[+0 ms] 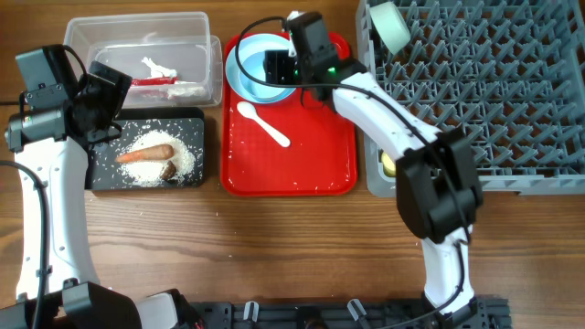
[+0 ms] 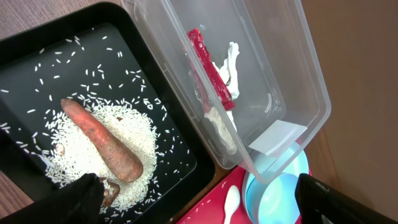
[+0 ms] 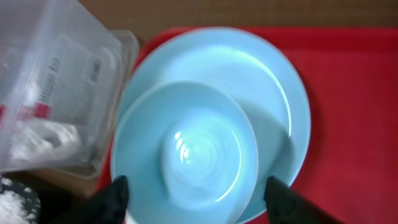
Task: Sort waste into correct bins and load items into the dishwasher rack
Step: 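Grasp the small blue bowl on the blue plate with the right gripper, then place the small blue bowl in the dish rack with the right gripper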
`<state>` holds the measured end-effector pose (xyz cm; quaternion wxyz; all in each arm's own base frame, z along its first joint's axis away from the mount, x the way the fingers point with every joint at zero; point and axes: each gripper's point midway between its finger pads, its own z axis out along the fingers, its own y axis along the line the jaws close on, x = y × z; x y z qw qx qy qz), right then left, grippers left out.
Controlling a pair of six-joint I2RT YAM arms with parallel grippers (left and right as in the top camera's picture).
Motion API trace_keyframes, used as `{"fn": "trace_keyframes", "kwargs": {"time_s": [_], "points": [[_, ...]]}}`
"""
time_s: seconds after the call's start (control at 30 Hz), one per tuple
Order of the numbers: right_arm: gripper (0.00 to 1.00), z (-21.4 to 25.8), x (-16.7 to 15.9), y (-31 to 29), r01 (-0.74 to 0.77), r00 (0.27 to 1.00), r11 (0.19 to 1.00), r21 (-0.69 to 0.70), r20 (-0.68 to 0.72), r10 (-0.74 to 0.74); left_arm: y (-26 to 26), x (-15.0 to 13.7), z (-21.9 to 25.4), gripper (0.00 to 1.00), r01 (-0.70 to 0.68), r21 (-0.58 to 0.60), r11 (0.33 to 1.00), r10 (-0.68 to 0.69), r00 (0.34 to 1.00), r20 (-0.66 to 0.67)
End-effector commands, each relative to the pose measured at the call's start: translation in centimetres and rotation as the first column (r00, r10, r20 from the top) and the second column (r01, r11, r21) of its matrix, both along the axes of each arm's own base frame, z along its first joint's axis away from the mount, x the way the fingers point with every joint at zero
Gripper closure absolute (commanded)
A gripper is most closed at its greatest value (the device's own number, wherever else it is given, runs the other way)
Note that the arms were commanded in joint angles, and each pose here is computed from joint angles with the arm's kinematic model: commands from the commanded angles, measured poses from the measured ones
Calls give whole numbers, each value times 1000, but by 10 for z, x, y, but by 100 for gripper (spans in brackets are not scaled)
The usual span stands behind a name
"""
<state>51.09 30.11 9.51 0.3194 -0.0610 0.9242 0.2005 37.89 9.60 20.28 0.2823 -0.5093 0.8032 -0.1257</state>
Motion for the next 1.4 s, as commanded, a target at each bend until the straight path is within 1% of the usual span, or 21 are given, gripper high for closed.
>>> {"fn": "trace_keyframes", "kwargs": {"time_s": [0.0, 0.13, 0.23, 0.3, 0.37, 0.4, 0.43, 0.5, 0.67, 0.8, 0.83, 0.9, 0.97, 1.0, 1.1, 1.2, 1.27, 1.33, 1.37], "points": [[42, -33, 1, -2, 77, 994, 997, 19, -78, -75, -1, 1, 5, 0, 22, 9, 1000, -22, 1000, 13], [54, -56, 3, -10, 123, 987, 992, -21, -100, -125, -1, 1, 5, 0, 22, 9, 1000, -22, 1000, 13], [55, -65, 2, -12, 127, 985, 991, -36, -113, -130, -1, 1, 5, 0, 22, 9, 1000, -22, 1000, 13], [59, -67, 2, -12, 127, 985, 991, -38, -114, -130, -1, 1, 5, 0, 22, 9, 1000, -22, 1000, 13], [73, -66, 3, -12, 126, 986, 991, -33, -108, -129, -1, 1, 5, 0, 22, 9, 1000, -22, 1000, 13], [78, -65, 3, -11, 127, 986, 991, -31, -106, -129, -1, 1, 5, 0, 22, 9, 1000, -22, 1000, 13], [85, -65, 4, -11, 127, 986, 991, -30, -104, -129, -1, 1, 5, 0, 22, 9, 1000, -22, 1000, 13], [94, -64, 4, -11, 127, 986, 992, -29, -103, -129, -1, 1, 5, 0, 22, 9, 1000, -22, 1000, 13], [96, -48, 6, -13, 128, 988, 992, -15, -88, -129, -1, 1, 5, 0, 22, 9, 1000, -22, 1000, 13], [96, -4, 9, -25, 117, 993, 993, -12, -23, -117, -1, 1, 5, 0, 22, 9, 1000, -22, 1000, 13], [96, 11, 10, -31, 117, 993, 993, -22, 2, -117, -1, 1, 5, 0, 22, 9, 1000, -22, 1000, 13], [96, 43, 13, -56, 168, 984, 983, -71, 68, -164, -1, 1, 5, 0, 22, 9, 1000, -22, 1000, 13], [96, 76, 14, -91, 256, 960, 953, -161, 158, -231, -1, 1, 5, 0, 22, 9, 1000, -22, 1000, 13], [96, 89, 14, -107, 297, 946, 933, -205, 197, -258, -1, 1, 5, 0, 22, 9, 1000, -22, 1000, 13], [96, 143, 3, -180, 488, 860, 772, -408, 372, -348, -1, 1, 5, 0, 22, 9, 1000, -22, 1000, 13], [96, 183, -17, -238, 633, 772, 547, -548, 499, -394, -1, 1, 5, 0, 22, 9, 1000, -22, 1000, 13], [96, 201, -29, -268, 683, 730, 378, -625, 558, -395, -1, 1, 5, 0, 22, 9, 1000, -22, 1000, 13], [96, 209, -38, -289, 691, 712, 241, -682, 583, -392, -1, 1, 5, 0, 22, 9, 1000, -22, 1000, 13], [96, 209, -40, -297, 681, 715, 193, -706, 583, -387, -1, 1, 5, 0, 22, 9, 1000, -22, 1000, 13]]}}
